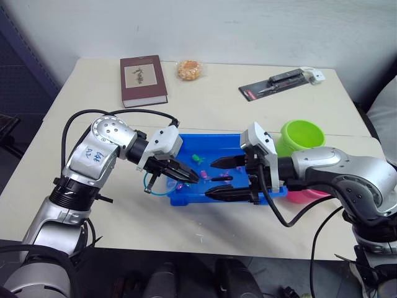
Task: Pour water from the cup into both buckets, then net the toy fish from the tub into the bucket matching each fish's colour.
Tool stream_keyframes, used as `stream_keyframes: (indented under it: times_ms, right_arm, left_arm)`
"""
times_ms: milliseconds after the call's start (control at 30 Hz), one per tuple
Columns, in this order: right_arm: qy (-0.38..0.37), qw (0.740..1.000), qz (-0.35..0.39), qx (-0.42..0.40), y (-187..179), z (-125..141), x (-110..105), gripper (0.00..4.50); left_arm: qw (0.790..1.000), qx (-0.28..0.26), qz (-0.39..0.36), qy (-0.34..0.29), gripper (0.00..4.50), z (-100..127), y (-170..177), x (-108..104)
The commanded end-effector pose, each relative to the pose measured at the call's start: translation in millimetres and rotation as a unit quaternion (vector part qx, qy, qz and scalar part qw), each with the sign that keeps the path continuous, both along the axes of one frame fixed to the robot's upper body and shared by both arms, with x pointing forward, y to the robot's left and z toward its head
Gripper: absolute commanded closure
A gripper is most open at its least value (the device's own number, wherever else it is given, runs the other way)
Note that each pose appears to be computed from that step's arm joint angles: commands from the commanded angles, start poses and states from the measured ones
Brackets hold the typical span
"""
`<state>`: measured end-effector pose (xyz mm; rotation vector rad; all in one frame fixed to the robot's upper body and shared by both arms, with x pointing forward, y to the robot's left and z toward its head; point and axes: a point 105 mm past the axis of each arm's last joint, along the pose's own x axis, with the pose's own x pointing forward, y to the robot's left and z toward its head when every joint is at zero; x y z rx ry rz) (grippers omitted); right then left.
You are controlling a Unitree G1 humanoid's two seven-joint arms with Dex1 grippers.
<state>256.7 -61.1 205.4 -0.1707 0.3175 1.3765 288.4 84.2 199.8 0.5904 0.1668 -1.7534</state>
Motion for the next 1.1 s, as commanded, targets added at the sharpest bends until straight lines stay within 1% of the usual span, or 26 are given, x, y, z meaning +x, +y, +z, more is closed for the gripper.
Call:
stream_keyframes:
  times_ms: [33, 200, 333, 400, 467, 600, 633, 667, 700, 833, 867, 900, 933, 1033, 1067, 1100]
  right_arm:
    - [-0.022, 1.000, 0.007, 0.017, 4.5, 12.1, -3.6, 0.00]
    - [-0.010, 1.000, 0.005, 0.019, 5.3, 9.2, -4.7, 0.00]
    - [-0.006, 1.000, 0.002, 0.022, 4.9, 7.1, -5.2, 0.00]
    - [-0.004, 1.000, -0.001, 0.026, 4.7, 5.3, -5.0, 0.55]
    - [-0.004, 0.999, -0.005, 0.034, 4.4, 4.9, -4.5, 1.21]
    - [-0.003, 0.999, -0.008, 0.039, 3.7, 3.2, -4.8, 3.18]
    - [-0.003, 0.999, -0.008, 0.040, 3.4, 2.9, -5.2, 3.77]
    - [-0.002, 0.999, -0.008, 0.041, 3.0, 2.3, -5.6, 4.25]
    - [-0.001, 0.999, -0.008, 0.042, 2.5, 1.9, -6.1, 4.44]
    - [0.005, 0.999, 0.005, 0.038, 1.5, -0.2, -10.2, 4.44]
    - [0.005, 0.999, 0.008, 0.039, 1.4, -0.2, -11.3, 4.44]
    - [0.005, 0.999, 0.011, 0.039, 1.4, -0.2, -12.0, 4.50]
    - [0.005, 0.999, 0.012, 0.040, 1.4, -0.1, -12.4, 4.50]
    - [0.003, 0.999, 0.014, 0.040, 0.2, 0.2, -13.4, 4.50]
    - [0.002, 0.999, 0.015, 0.040, -0.7, 0.9, -14.0, 4.50]
    - [0.001, 0.999, 0.017, 0.040, -1.4, 1.5, -14.5, 4.50]
  left_arm:
    - [1.000, -0.011, -0.013, -0.012, 4.46, 7.3, -4.0, -5.0]
    - [1.000, -0.028, -0.012, -0.005, 4.46, 11.4, -8.8, -5.6]
    - [1.000, -0.029, -0.011, -0.003, 4.46, 11.5, -9.1, -6.1]
    - [0.999, -0.030, -0.011, -0.001, 4.50, 10.7, -9.3, -7.4]
    - [0.999, -0.032, -0.011, 0.001, 4.50, 10.6, -9.7, -8.2]
    - [0.999, -0.034, -0.006, 0.003, 4.50, 10.4, -9.0, -8.3]
    - [0.999, -0.034, -0.006, 0.003, 4.50, 10.0, -8.6, -8.6]
    - [0.999, -0.034, -0.005, 0.003, 4.50, 9.4, -8.1, -8.9]
    - [0.999, -0.034, -0.005, 0.003, 4.50, 8.9, -8.0, -9.3]
    - [0.999, -0.038, -0.008, 0.019, 4.50, 8.7, -6.4, -12.6]
    - [0.999, -0.052, -0.002, 0.013, 4.50, 11.7, -7.4, -11.5]
    - [0.998, -0.065, 0.005, 0.011, 3.80, 14.6, -8.3, -10.6]
    - [0.997, -0.073, 0.009, 0.009, 3.53, 16.6, -8.9, -9.9]
    - [0.995, -0.095, -0.001, 0.008, 2.13, 23.0, -8.5, -15.0]
    - [0.995, -0.104, 0.000, 0.006, 1.73, 26.6, -5.9, -16.0]
    - [0.994, -0.109, 0.001, 0.005, 1.15, 29.0, -4.1, -16.7]
